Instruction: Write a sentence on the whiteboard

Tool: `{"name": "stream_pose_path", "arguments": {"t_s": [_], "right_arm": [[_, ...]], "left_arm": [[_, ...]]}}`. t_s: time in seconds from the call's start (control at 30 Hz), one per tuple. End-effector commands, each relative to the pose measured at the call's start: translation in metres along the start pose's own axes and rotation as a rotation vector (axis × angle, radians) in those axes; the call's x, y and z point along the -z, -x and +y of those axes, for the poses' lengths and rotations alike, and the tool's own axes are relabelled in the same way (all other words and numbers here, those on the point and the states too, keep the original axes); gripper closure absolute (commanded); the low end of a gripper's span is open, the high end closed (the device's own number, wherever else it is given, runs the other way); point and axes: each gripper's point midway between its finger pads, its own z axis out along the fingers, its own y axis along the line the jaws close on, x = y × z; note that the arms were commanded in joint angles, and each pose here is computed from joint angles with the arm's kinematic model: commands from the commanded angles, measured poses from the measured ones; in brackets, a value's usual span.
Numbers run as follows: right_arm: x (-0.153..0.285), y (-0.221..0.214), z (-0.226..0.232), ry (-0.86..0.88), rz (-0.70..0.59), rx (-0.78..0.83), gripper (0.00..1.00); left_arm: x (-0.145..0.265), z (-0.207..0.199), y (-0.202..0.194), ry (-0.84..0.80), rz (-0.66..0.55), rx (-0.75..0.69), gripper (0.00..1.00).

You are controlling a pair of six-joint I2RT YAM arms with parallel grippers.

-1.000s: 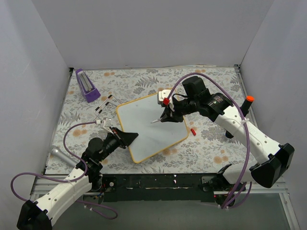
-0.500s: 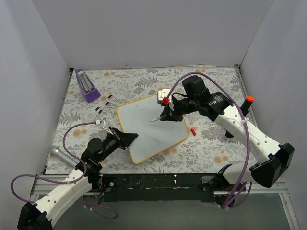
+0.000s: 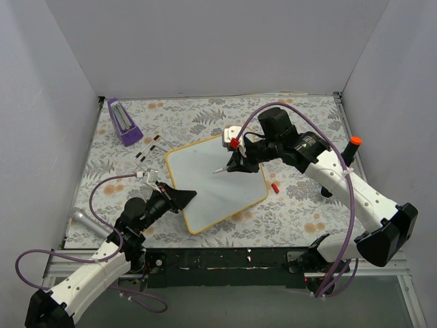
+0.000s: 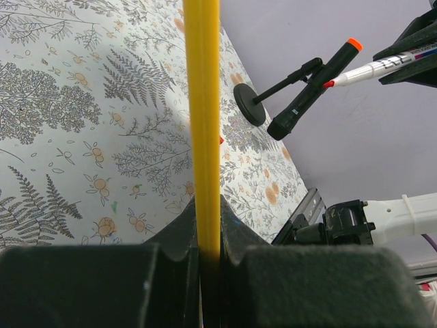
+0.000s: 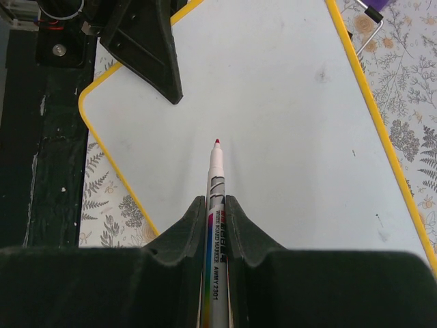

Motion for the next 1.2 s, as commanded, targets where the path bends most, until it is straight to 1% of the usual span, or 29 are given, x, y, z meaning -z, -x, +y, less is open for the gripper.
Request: {"name": "stream_pose_path", "arguments": {"t_s": [0.0,1.17], "right_arm": [[0.0032,0.0246,-0.0092,-0.029,-0.050,0.041,0.99],[-0.0054,0.0284,-0.0043,-0.006,-0.056,0.039,0.99]], "left_arm": [[0.0024,-0.0417,0.0340,-0.146,-0.114,-0.036,1.00],[0.0051,-0.0426,0.0305,-0.166,-0.105,-0.090,1.00]]}}
